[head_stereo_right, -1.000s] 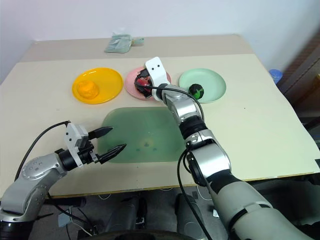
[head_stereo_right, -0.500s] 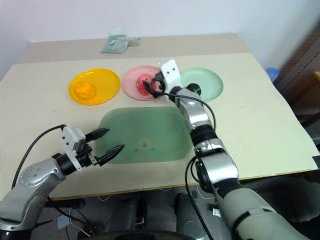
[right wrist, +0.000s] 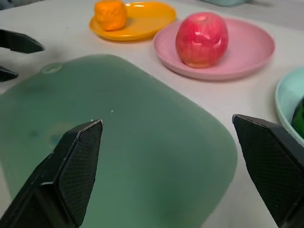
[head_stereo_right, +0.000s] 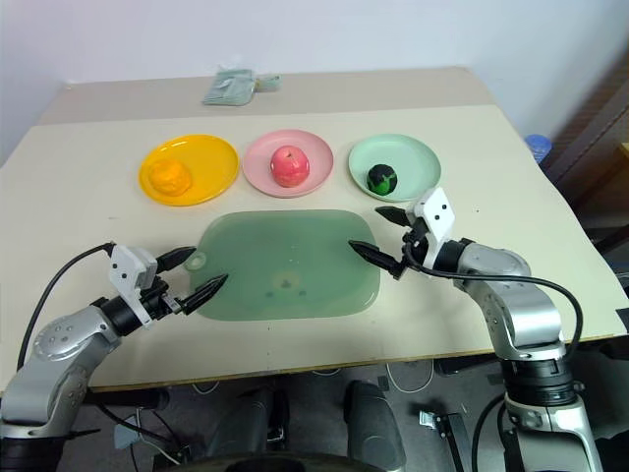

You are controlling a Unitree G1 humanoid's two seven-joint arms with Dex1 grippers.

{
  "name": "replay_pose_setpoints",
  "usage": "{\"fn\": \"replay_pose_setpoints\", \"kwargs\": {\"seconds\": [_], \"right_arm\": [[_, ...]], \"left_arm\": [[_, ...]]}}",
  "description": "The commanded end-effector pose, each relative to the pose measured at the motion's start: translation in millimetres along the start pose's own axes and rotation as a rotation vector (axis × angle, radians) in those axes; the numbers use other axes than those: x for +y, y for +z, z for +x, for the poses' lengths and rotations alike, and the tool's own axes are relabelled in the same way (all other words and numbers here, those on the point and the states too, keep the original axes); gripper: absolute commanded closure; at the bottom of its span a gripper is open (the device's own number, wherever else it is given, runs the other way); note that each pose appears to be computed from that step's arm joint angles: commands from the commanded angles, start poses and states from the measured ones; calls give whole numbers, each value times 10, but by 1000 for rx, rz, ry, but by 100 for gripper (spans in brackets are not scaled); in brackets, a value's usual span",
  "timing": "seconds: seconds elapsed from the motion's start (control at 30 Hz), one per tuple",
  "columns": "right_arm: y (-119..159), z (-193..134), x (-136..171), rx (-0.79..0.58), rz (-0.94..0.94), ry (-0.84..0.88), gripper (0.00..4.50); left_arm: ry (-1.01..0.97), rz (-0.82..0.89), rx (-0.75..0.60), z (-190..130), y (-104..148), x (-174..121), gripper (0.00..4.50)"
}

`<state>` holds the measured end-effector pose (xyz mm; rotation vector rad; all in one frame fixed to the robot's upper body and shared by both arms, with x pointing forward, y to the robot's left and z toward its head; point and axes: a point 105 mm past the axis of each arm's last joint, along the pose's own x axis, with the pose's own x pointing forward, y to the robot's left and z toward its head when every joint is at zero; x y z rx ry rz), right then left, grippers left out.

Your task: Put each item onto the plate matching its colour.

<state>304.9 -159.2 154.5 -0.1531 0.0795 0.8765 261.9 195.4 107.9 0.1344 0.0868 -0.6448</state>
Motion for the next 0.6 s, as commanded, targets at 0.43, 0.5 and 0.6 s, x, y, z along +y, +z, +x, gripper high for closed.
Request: {"fn": "replay_pose_setpoints", "kwargs": {"seconds": [0.43,0.5,0.6], "right_arm": [[-2,-95,-102,-12,-15,-64,5],[-2,-69,-108,-14,-14,-63,5],[-4,-29,-115,-19,-15,-58,5]], "left_arm": [[40,45,-15,-128,78,121,0],[41,44,-16,-130,79,115,0],[49,46,-22,-142,89,121,0]]}}
